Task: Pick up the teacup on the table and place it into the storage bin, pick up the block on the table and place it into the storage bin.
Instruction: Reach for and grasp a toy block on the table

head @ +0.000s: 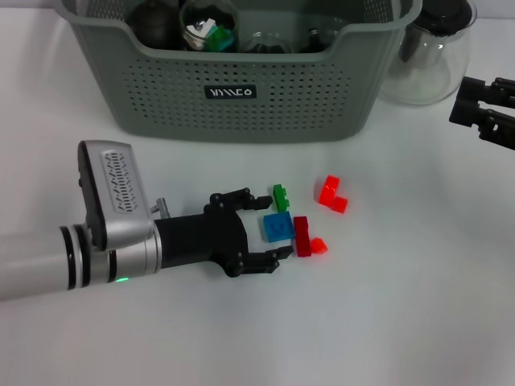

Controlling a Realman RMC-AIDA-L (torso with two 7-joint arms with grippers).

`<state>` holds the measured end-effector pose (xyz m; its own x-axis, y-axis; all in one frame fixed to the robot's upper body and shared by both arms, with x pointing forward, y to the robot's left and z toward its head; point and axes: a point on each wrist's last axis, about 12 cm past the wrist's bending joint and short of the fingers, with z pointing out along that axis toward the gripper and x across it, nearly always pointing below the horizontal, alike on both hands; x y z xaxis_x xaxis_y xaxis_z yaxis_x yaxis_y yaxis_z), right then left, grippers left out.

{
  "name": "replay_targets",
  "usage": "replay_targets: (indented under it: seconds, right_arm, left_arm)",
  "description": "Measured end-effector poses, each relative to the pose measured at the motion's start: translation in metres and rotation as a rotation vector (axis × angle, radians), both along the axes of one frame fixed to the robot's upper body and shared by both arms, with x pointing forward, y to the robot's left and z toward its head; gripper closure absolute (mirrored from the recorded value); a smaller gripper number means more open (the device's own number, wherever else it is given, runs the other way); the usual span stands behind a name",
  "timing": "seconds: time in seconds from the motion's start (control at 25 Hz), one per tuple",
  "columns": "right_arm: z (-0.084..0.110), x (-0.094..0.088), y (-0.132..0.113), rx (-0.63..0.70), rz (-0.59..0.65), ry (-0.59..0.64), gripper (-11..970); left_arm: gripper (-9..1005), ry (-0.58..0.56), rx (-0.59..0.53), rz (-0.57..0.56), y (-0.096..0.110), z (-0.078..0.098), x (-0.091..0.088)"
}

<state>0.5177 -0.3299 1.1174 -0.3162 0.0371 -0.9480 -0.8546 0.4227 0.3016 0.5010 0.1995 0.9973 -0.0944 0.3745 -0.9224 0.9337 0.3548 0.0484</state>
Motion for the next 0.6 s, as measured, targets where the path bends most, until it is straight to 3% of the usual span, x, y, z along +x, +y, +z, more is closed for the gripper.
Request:
replay_targets:
  seconds: [0.4,0.48,0.6]
  right_arm:
    - [-0.0009,-0.0012,-0.0005,0.000,-0.001,0.004,470]
    - [-0.0013,-0.0009,0.0005,-0.003,0.004,0.007,470]
    - [-0.0015,-0.0001,0.0018,-0.006,0.009,0.013,469]
  left_arm:
    - [193,0.012,0.035,0.018,-0.0028,-0.0036,0.0041]
    - [319,0.016,0.048,0.028,-0.0023,-0.0052,0.0048]
    - [336,0.018,0.049,0.028,-0.0028,-0.0056,0.0047]
